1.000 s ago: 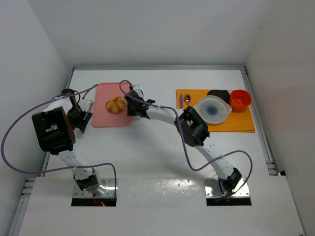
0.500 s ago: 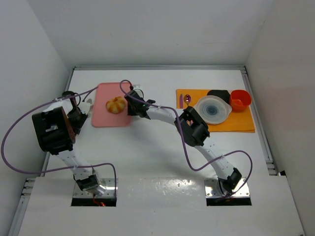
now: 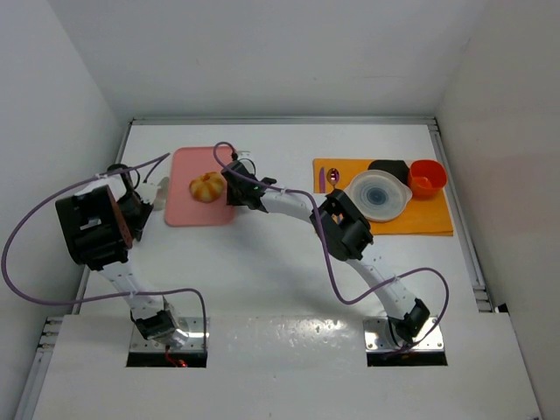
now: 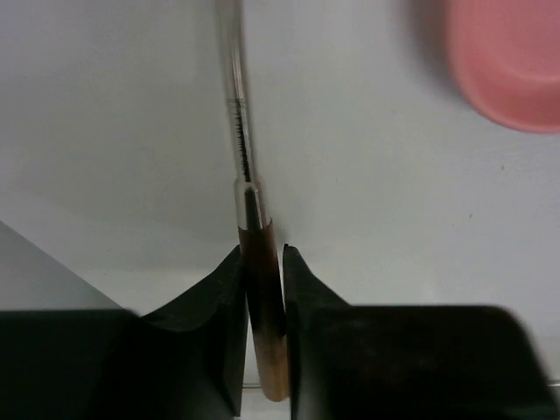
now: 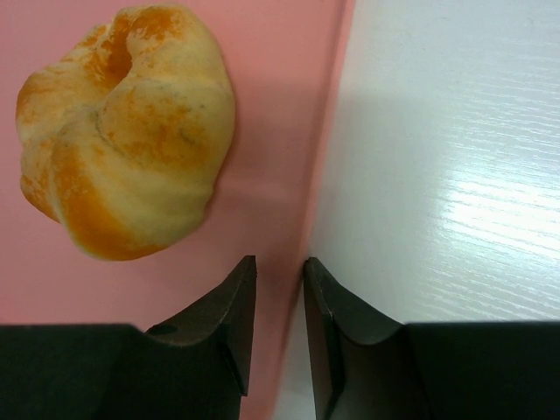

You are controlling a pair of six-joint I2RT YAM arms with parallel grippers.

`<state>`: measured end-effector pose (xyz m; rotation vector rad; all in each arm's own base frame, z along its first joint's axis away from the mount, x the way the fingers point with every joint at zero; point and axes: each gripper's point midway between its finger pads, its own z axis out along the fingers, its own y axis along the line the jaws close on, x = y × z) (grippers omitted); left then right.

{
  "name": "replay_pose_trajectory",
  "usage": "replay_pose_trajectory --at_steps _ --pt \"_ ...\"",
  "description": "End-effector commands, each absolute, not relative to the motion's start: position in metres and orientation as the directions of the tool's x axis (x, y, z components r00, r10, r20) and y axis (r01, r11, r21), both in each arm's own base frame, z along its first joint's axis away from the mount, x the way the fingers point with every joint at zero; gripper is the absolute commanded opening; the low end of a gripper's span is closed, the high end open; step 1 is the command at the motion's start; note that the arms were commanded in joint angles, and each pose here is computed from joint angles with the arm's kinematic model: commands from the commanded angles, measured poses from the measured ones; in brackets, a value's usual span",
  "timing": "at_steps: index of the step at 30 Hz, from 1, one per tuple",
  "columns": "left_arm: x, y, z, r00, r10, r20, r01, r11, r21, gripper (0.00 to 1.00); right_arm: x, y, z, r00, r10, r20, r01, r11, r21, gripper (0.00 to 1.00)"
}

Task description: Place the bread

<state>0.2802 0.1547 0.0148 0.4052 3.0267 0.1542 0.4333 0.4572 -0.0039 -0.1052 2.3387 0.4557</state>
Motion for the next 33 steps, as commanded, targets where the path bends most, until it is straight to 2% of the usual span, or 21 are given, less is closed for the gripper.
replay_pose_trajectory --at_steps 1,4,7,9,11,13,16,20,24,26,28,29,33 --pt "0.292 0.154 0.015 -0.961 0.254 -0.107 0.245 0.966 0.087 0.17 0.425 0.441 -0.019 -0.753 0.031 -0.657 -0.177 0.952 0.248 0.29" --pt "0.292 0.157 0.014 -0.964 0.245 -0.106 0.237 0.968 0.086 0.0 0.424 0.441 -0.021 -0.755 0.037 -0.654 -0.171 0.953 0.252 0.23" --pt "0.299 0.171 0.031 -0.963 0.236 -0.13 0.213 0.962 0.17 0.0 0.424 0.442 -0.021 -0.755 0.035 -0.655 -0.174 0.952 0.252 0.04" --pt "0.311 0.185 0.052 -0.95 0.258 -0.174 0.207 0.942 0.263 0.0 0.424 0.441 -0.022 -0.755 0.034 -0.654 -0.172 0.954 0.247 0.0" --pt "0.319 0.202 0.079 -0.938 0.285 -0.197 0.198 0.907 0.371 0.0 0.424 0.44 -0.02 -0.752 0.036 -0.658 -0.169 0.955 0.245 0.0" --pt "0.339 0.204 0.12 -0.886 0.398 -0.238 0.243 0.835 0.494 0.0 0.424 0.441 -0.019 -0.754 0.042 -0.656 -0.166 0.954 0.251 0.0" --pt "0.358 0.195 0.147 -0.829 0.508 -0.233 0.321 0.774 0.546 0.0 0.423 0.44 -0.02 -0.756 0.05 -0.653 -0.153 0.956 0.25 0.0" --pt "0.365 0.176 0.153 -0.772 0.622 -0.134 0.451 0.683 0.575 0.0 0.422 0.433 -0.011 -0.732 0.086 -0.676 -0.081 0.974 0.211 0.0" --pt "0.364 0.157 0.134 -0.713 0.701 -0.014 0.575 0.596 0.56 0.0 0.423 0.442 0.0 -0.692 0.108 -0.713 -0.055 0.978 0.201 0.0" --pt "0.367 0.156 0.13 -0.703 0.711 0.026 0.588 0.561 0.583 0.0 0.419 0.44 -0.01 -0.711 0.13 -0.691 -0.011 0.981 0.195 0.0" --pt "0.369 0.158 0.124 -0.707 0.706 0.041 0.592 0.559 0.581 0.0 0.42 0.438 -0.005 -0.715 0.172 -0.678 0.039 0.977 0.207 0.0" --pt "0.374 0.159 0.129 -0.722 0.692 0.012 0.56 0.574 0.597 0.0 0.42 0.437 -0.006 -0.71 0.208 -0.673 0.076 0.973 0.22 0.0" --pt "0.383 0.165 0.136 -0.76 0.65 0.002 0.508 0.592 0.626 0.0 0.423 0.441 0.001 -0.701 0.226 -0.677 0.077 0.967 0.244 0.0"
